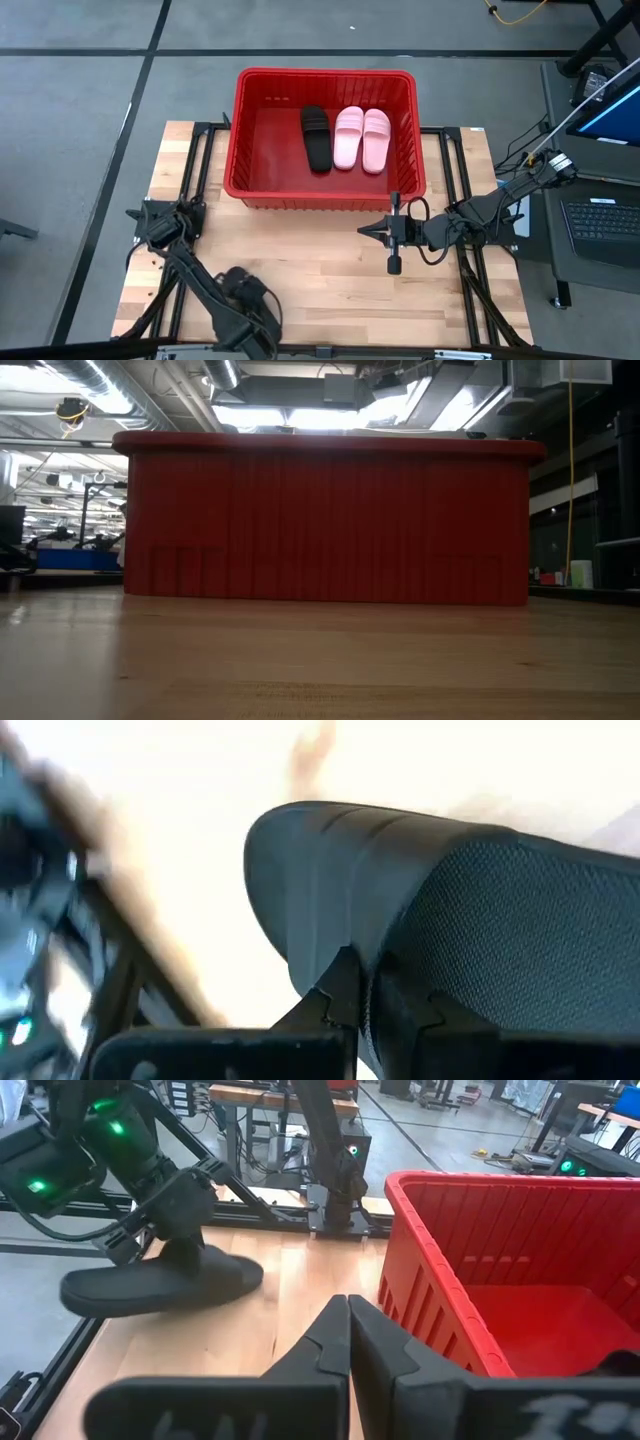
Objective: Pick and place slides into bin
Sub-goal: Put the black slide into the red bin
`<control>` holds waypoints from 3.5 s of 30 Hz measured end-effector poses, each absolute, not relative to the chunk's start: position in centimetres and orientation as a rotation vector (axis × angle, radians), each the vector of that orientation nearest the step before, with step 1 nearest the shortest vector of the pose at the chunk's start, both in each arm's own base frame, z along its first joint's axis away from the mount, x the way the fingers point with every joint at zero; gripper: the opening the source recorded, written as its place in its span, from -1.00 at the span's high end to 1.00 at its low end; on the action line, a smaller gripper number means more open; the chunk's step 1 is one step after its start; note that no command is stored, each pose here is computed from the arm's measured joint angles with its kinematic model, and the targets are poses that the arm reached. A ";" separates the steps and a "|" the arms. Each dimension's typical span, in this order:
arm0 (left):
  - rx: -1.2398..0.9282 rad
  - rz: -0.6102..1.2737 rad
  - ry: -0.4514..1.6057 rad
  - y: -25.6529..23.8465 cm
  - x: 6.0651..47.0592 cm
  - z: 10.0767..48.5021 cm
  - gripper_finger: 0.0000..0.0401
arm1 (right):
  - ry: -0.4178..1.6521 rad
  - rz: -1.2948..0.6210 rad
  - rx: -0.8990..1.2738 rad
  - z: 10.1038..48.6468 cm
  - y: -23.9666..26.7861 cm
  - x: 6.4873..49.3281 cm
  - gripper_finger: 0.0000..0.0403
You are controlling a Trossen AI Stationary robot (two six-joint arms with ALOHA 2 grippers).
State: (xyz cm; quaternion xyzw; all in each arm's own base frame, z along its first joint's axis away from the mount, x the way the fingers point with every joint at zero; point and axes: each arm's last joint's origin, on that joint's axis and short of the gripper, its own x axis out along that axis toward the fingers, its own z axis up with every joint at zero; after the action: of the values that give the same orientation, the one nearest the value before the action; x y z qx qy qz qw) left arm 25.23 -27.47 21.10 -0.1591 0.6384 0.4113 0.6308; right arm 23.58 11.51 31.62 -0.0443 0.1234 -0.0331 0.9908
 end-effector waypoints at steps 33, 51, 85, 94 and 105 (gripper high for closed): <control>0.358 0.707 0.676 -21.3 34.0 33.8 0.97 | 0.294 -0.049 -0.098 33.0 10.5 20.0 0.98; 0.712 0.886 0.740 -11.2 36.2 39.8 0.97 | 0.231 -0.037 -0.156 34.4 9.7 18.8 0.97; 0.662 1.117 1.170 6.6 35.3 38.4 0.97 | 0.269 -0.320 -0.156 35.8 3.6 12.9 0.98; 0.575 1.066 1.085 6.2 33.8 37.3 0.97 | 0.256 -0.334 -0.186 36.1 3.2 12.3 0.98; 0.653 1.006 1.024 6.5 31.8 35.7 0.97 | 0.220 -0.325 -0.233 36.7 2.8 11.2 0.98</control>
State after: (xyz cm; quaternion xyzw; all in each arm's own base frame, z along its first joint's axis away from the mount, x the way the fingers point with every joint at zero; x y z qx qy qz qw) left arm 31.76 6.47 35.70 0.2935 0.4605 0.4523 0.7051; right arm 11.20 2.76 36.65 -0.1156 0.1091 -0.1611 0.9741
